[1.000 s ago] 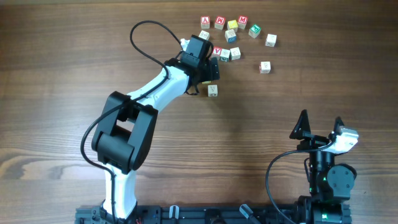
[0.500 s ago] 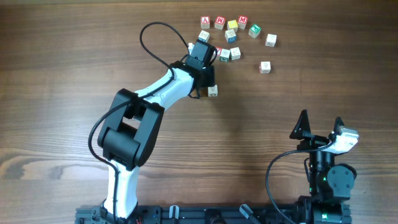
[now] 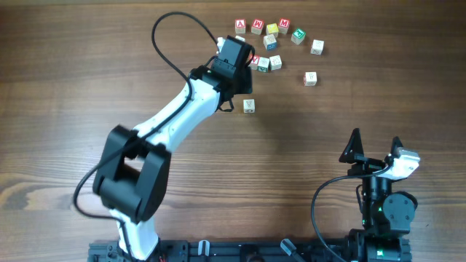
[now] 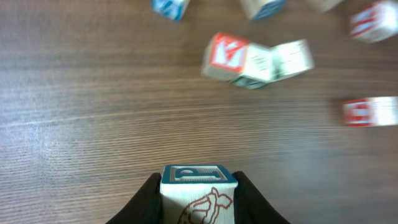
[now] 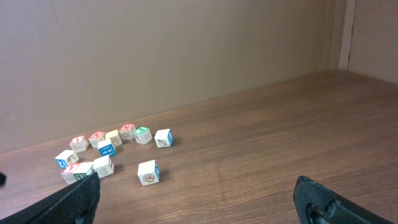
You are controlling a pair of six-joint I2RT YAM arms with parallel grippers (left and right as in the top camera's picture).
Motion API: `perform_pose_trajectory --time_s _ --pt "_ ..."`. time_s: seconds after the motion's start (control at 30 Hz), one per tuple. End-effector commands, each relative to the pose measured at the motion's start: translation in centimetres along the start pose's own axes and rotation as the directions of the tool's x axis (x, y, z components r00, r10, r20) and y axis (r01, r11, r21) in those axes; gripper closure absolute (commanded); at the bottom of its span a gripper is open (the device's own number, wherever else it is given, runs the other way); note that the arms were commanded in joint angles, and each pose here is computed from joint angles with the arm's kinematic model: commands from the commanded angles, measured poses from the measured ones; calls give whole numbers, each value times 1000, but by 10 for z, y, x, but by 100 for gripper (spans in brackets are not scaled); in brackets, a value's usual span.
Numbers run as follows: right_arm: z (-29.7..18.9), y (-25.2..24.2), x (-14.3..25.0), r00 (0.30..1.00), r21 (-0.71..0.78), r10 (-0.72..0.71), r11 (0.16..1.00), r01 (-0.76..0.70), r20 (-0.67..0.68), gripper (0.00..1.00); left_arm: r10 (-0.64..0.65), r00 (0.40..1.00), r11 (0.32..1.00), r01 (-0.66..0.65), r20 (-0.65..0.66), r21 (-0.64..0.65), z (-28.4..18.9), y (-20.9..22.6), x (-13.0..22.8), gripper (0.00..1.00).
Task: Form a tower
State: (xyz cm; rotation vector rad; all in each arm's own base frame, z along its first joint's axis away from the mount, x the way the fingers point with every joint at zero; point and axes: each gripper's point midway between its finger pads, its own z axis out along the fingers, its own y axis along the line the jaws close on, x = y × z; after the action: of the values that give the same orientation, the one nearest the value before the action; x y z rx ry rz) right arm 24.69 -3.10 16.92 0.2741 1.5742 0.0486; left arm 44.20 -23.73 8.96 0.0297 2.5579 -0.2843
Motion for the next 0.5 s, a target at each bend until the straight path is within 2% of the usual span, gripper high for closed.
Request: perform_pose_trajectory --time_s 0.0,0.13,0.23,0.33,0.47 --pt "0 1 -1 1000 -7 7 1000 -7 5 0 35 999 998 -37 37 44 -36 -31 -4 76" --pt "0 1 -1 1000 -7 8 1000 -8 5 0 32 998 999 -30 -46 33 -33 -49 31 76" --pt "0 1 -1 1000 -7 7 1000 -7 5 0 -20 1000 999 19 -11 -48 -34 -43 31 77" --pt "0 1 -1 1000 -7 7 1000 -7 5 0 -48 999 996 47 -2 -74 -33 -37 31 77" --pt "0 1 -1 1000 -7 8 1000 -8 5 0 -42 999 995 39 -28 -93 -22 -34 40 70"
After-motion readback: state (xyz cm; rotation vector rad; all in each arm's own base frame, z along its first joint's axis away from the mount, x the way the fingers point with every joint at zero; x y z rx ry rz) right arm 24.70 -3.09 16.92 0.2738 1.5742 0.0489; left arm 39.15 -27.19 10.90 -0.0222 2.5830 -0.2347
